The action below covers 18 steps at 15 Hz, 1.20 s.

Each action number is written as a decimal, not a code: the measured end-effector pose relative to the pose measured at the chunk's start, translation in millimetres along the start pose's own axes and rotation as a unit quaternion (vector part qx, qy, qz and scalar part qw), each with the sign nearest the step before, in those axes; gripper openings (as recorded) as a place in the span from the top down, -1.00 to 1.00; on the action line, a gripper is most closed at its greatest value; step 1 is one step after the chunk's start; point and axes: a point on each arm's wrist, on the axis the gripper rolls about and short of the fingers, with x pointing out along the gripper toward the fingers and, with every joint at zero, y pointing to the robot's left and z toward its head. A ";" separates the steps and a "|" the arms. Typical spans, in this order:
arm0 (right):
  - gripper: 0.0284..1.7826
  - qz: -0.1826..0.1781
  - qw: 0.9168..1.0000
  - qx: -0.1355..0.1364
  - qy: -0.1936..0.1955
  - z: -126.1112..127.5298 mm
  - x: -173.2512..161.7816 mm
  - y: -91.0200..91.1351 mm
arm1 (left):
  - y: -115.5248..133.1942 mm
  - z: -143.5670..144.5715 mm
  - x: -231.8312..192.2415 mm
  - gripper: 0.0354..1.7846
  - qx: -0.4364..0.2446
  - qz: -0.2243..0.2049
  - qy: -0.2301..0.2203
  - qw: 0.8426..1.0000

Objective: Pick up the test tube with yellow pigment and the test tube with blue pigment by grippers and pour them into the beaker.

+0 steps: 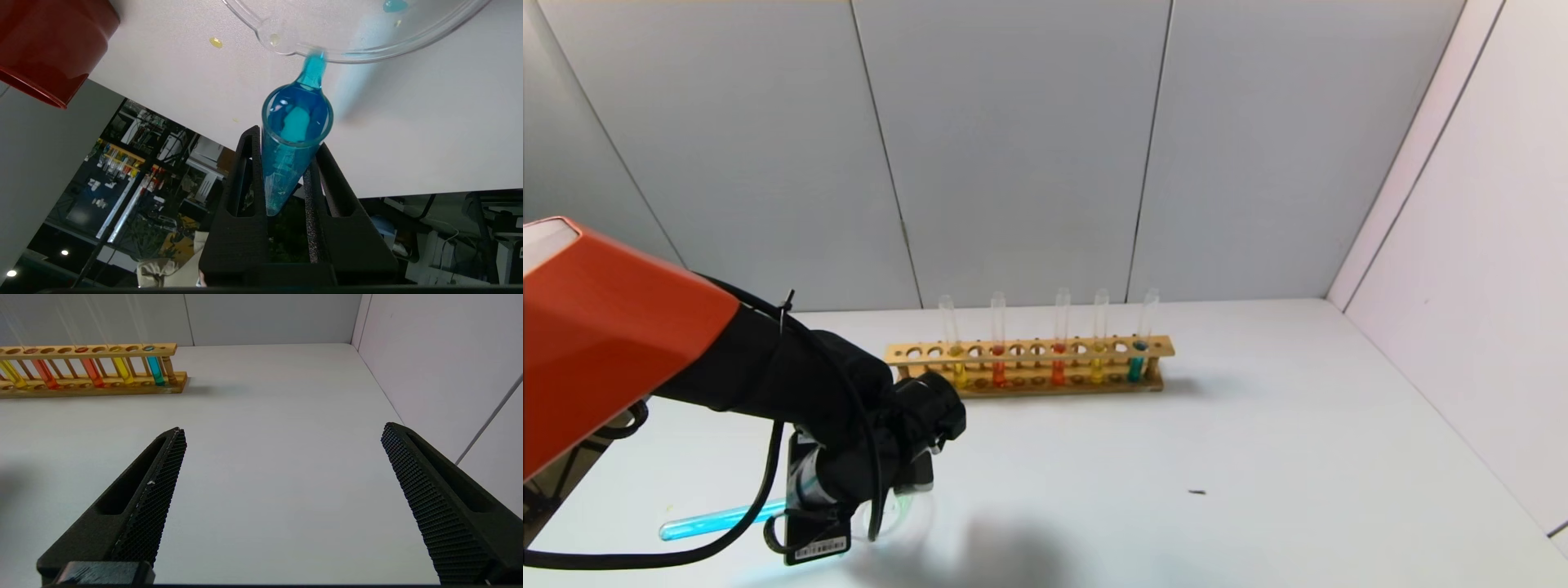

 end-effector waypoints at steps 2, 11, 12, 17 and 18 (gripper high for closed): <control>-0.96 0.000 1.000 0.000 0.000 0.0 0.0 0.0 | -1.4 0.3 -0.7 0.69 0.011 -0.005 0.009 1.000; -0.96 0.000 1.000 0.000 0.000 0.0 0.0 0.0 | 3.0 6.8 -8.0 0.69 0.039 -0.009 0.036 0.999; -0.96 0.000 1.000 0.000 0.000 0.0 0.0 0.0 | 2.9 8.9 -8.4 0.69 0.043 -0.009 0.038 0.998; -0.96 0.000 1.000 0.000 0.000 0.0 0.0 0.0 | 1.4 14.8 -10.3 0.69 0.069 -0.017 0.058 0.996; -0.96 0.000 1.000 0.000 0.000 0.0 0.0 0.0 | 1.7 14.9 -10.9 0.69 0.074 -0.020 0.062 0.995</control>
